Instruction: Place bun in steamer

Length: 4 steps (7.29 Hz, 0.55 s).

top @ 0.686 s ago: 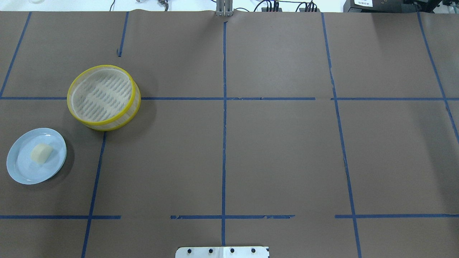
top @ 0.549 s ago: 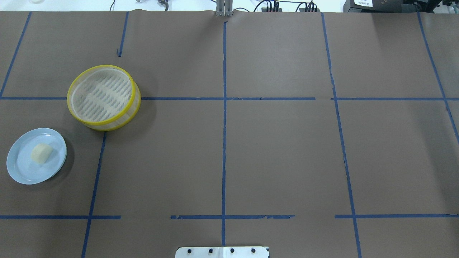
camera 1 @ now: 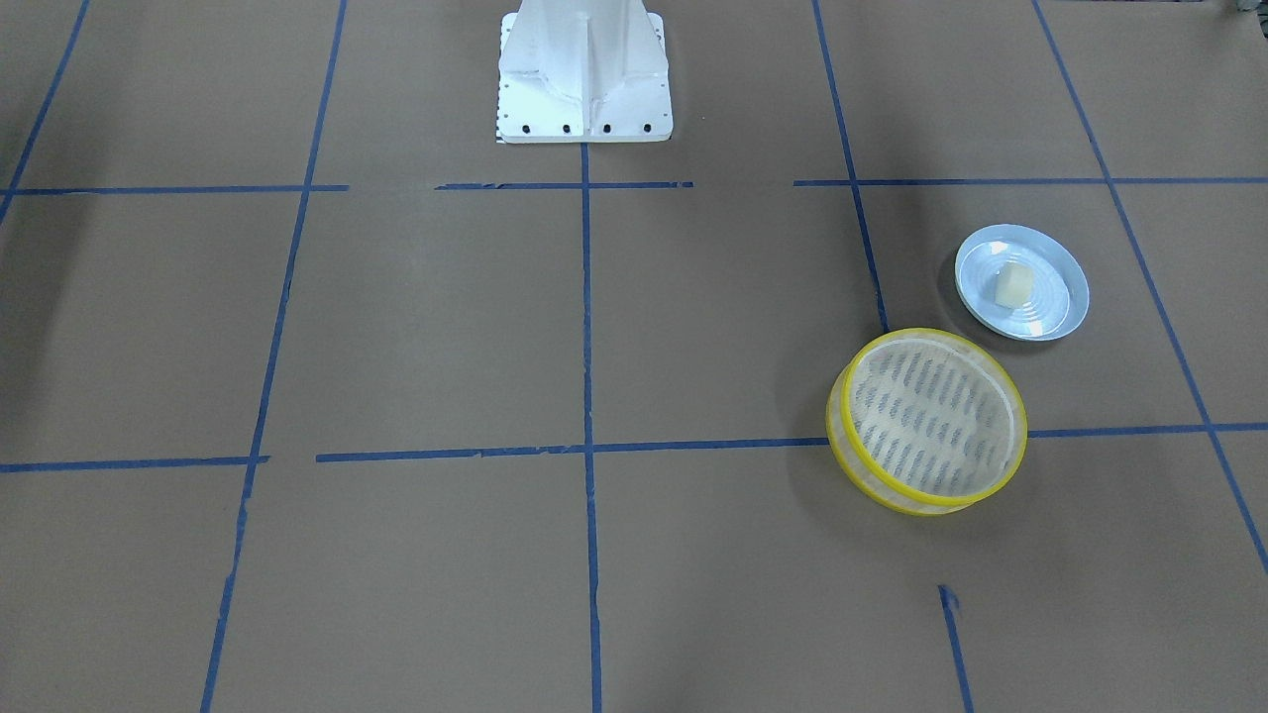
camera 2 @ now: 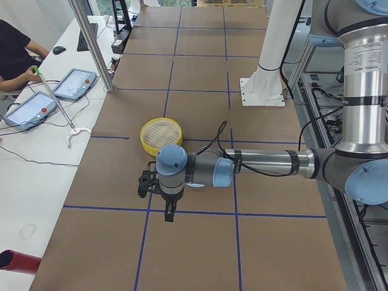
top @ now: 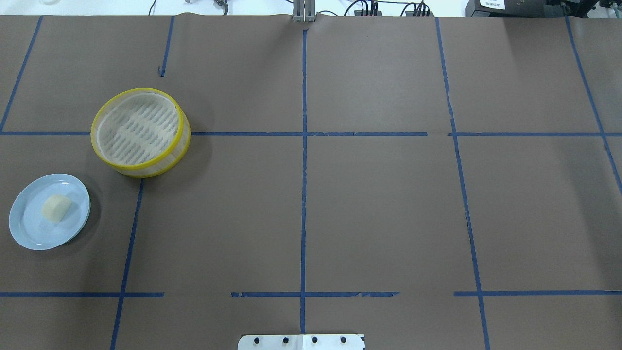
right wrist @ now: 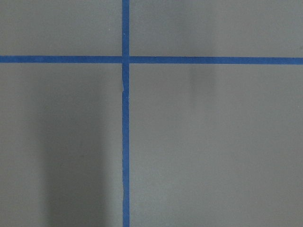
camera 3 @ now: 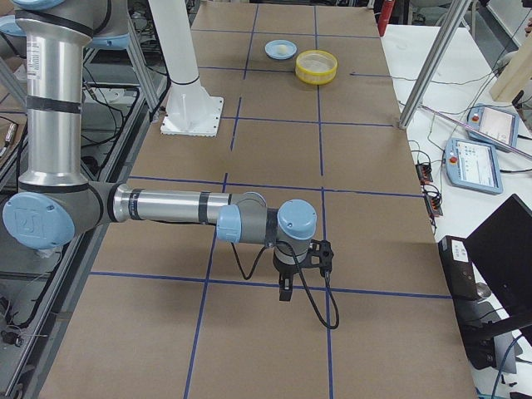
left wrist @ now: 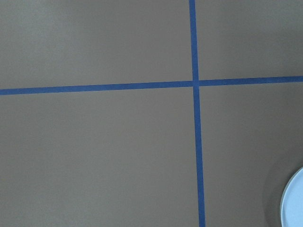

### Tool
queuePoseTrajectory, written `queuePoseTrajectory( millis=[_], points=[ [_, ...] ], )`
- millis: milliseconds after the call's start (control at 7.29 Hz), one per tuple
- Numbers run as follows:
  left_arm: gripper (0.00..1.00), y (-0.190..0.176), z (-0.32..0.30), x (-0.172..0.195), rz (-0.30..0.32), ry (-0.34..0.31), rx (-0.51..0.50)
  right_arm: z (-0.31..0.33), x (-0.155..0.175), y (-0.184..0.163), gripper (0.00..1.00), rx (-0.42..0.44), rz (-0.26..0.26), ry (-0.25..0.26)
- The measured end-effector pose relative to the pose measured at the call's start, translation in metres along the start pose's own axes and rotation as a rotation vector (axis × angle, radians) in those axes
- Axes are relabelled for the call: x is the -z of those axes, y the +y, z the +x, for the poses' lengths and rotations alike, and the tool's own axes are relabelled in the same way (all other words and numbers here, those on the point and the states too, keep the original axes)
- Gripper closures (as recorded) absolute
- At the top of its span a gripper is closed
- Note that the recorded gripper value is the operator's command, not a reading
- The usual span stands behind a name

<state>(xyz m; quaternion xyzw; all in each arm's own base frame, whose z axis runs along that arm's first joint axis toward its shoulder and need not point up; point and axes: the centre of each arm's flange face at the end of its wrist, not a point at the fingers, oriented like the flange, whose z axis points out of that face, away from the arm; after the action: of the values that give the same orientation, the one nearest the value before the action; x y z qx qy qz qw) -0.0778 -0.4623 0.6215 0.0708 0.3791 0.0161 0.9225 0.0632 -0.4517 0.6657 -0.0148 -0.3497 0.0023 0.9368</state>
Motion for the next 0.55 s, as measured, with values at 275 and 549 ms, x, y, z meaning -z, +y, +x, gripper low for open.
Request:
queuePoseTrajectory(
  millis=[275, 549],
  points=[
    [0.00, -0.009, 0.032, 0.020, 0.040, 0.039, -0.011, 0.000, 0.000, 0.000, 0.00, -0.001, 0.001, 0.000],
    [0.00, -0.016, 0.112, 0.025, 0.036, 0.064, 0.007, 0.000, 0.000, 0.000, 0.00, -0.001, 0.000, 0.000]
  ],
)
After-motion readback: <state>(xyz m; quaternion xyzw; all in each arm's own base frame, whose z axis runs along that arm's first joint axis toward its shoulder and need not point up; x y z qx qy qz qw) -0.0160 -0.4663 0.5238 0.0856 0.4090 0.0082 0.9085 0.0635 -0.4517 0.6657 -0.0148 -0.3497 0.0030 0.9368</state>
